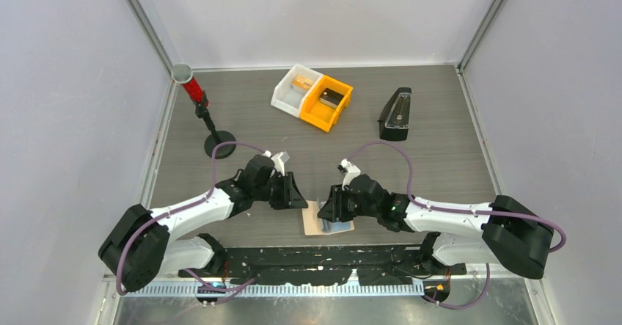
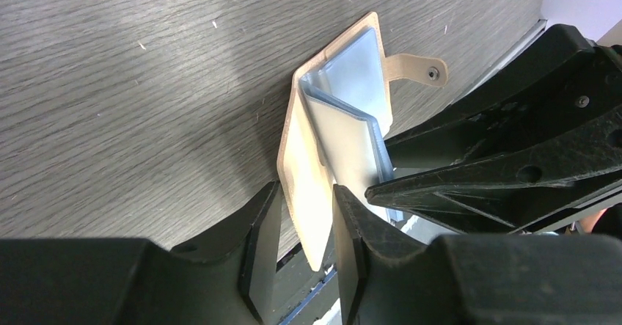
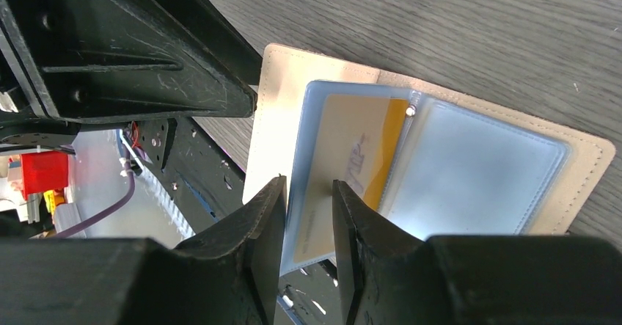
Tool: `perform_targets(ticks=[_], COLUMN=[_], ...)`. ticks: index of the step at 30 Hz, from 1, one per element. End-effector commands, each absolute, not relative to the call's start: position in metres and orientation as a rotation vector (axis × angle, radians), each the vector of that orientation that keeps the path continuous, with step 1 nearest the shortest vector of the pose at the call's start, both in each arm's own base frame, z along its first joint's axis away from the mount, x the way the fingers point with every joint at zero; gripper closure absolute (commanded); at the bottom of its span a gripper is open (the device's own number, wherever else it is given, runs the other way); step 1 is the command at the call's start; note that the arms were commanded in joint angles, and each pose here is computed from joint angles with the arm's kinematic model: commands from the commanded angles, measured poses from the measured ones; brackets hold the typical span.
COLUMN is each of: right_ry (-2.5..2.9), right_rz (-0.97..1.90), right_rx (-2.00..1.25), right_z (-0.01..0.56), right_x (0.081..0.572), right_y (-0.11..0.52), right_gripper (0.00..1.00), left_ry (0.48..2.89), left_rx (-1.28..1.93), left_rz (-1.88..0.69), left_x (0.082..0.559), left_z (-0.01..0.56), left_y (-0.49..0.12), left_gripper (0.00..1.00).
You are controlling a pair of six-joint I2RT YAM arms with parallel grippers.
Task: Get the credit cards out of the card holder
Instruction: Remove the credit card from the card holder.
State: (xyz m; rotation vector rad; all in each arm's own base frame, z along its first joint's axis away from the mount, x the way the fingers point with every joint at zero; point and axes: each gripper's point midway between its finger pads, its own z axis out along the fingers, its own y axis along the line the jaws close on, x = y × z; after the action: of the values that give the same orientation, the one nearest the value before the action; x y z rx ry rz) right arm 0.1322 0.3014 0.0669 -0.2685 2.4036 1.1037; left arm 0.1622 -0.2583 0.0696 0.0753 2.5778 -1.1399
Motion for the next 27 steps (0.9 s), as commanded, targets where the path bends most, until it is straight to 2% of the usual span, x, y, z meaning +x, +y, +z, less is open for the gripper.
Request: perform_targets(ticks=[1, 7, 19, 24, 25, 27], right_ry=[2.349, 2.338, 2.342, 2.353, 2.351, 2.353], right_rz=[1.174, 1.191, 1.206, 1.108, 1.107, 1.093], right_rx=[-0.269, -0.269, -0.256, -0.272, -0.273, -0.262], right_z=[0.079, 0.083, 0.077, 0.073, 0.074, 0.071], right_x=[0.133, 0.133, 0.131, 0.138, 0.138, 0.139], right_y=[0.311, 0.313, 0.311, 0.301, 0.3, 0.297], right_gripper=[0.63, 0.54, 0.6, 0.6, 0.6, 0.59], left_ry=[2.521, 2.518, 2.525, 2.553, 2.555, 2.585], left_rx=[0.097, 0.086, 0.108, 0.114, 0.12, 0.124], left_rz=[-1.162, -1.175, -1.168, -1.148, -1.144, -1.079], left_x=[0.168, 0.166, 0.166, 0.164, 0.164, 0.165], left_z=[0.084, 0.081, 0.079, 0.069, 0.068, 0.063], left_y=[-0.263, -0.263, -0.264, -0.262, -0.262, -0.255], left_gripper=[0.64, 0.59, 0.57, 0.72, 0.72, 0.65])
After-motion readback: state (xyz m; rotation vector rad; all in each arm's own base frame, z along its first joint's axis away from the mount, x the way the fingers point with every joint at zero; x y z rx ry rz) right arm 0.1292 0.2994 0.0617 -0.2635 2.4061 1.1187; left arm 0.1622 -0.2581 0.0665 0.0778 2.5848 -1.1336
